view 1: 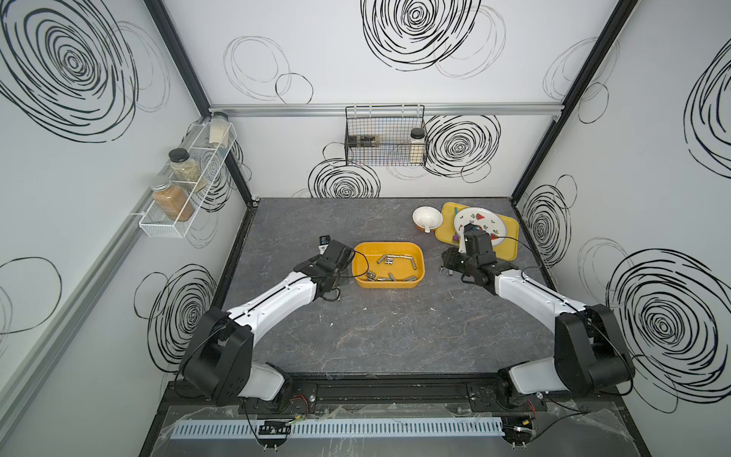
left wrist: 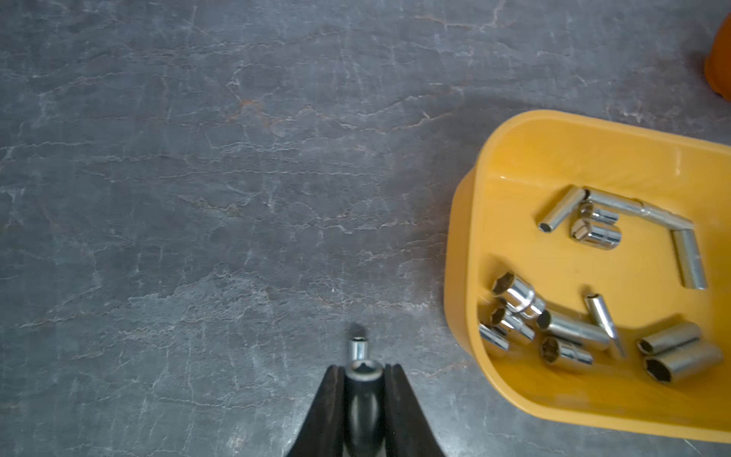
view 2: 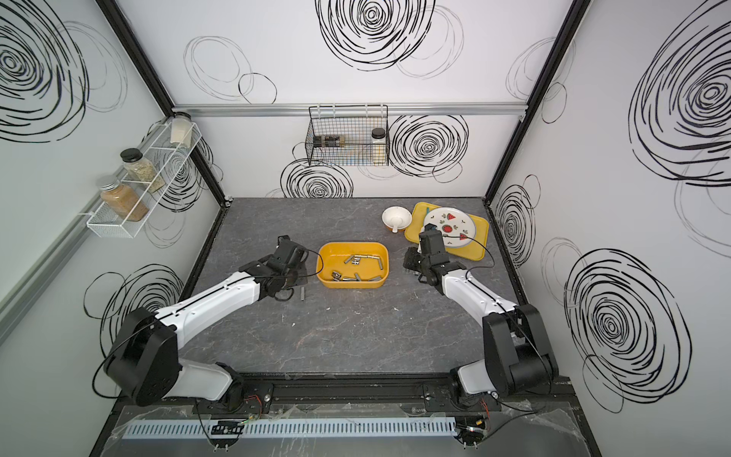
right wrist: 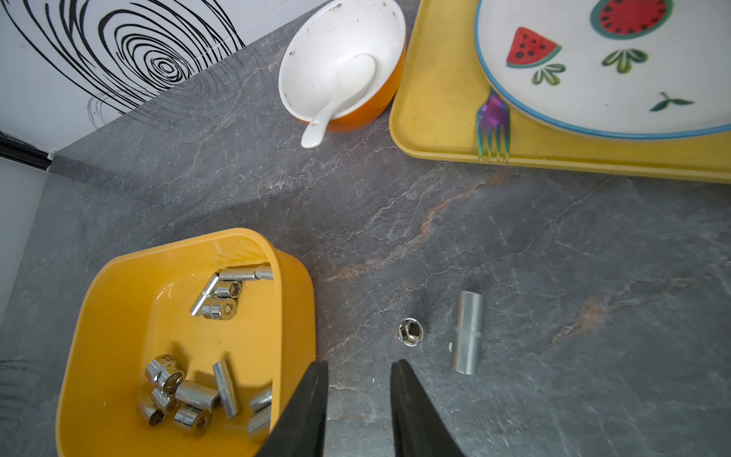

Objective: Take out the socket from the storage box
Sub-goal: Place the socket head at the center of the board.

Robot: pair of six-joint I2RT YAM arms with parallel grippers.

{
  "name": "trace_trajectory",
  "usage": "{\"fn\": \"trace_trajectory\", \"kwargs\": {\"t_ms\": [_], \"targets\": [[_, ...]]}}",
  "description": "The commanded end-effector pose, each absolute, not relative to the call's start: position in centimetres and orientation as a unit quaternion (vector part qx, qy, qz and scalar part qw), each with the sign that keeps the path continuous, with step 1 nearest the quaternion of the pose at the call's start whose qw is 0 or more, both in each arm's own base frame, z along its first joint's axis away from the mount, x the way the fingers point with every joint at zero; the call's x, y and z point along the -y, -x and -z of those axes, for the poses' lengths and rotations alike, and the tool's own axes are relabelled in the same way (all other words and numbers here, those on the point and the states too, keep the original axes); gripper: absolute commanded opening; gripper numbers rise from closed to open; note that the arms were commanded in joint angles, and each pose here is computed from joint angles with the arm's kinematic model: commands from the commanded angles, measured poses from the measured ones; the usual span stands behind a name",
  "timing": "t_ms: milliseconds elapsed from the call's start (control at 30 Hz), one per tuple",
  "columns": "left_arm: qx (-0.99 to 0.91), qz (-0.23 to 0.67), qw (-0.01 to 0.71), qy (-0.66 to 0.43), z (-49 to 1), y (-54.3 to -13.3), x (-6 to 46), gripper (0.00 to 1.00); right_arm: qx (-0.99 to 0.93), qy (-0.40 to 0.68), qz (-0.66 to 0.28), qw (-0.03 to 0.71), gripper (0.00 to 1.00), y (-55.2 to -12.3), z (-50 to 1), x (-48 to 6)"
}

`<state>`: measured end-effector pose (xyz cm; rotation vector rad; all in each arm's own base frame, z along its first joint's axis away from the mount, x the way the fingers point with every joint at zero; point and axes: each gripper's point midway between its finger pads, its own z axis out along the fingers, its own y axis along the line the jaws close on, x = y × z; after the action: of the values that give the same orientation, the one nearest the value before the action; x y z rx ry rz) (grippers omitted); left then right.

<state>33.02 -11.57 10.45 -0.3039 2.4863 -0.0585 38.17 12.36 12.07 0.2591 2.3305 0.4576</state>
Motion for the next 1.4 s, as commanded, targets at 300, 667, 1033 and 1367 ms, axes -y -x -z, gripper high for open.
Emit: {"fn": "trace_trajectory", "kwargs": {"t_ms": [300, 667, 1033, 1367], "targets": [[-0.950, 0.023, 0.272, 0.150, -3.7, -31.3, 9.4, 0.15, -0.914, -0.090, -0.180, 0.351, 0.32, -38.2, -10.7, -13.3], [-0.955, 0.026, 0.259, 0.142, -2.0, -32.1, 9.7, 0.21, -0.917, -0.089, -0.173, 0.349, 0.32, -38.3, -10.3, -13.4], [-0.952, 0.027, 0.267, 0.145, -2.3, -31.9, 9.5, 0.37, -0.917, -0.087, -0.173, 0.348, 0.32, -38.3, -10.3, -13.6], [-0.938, 0.050, 0.308, 0.152, -5.2, -32.2, 9.5, 0.42, -0.918, -0.089, -0.164, 0.351, 0.32, -38.3, -10.2, -13.2]]}}
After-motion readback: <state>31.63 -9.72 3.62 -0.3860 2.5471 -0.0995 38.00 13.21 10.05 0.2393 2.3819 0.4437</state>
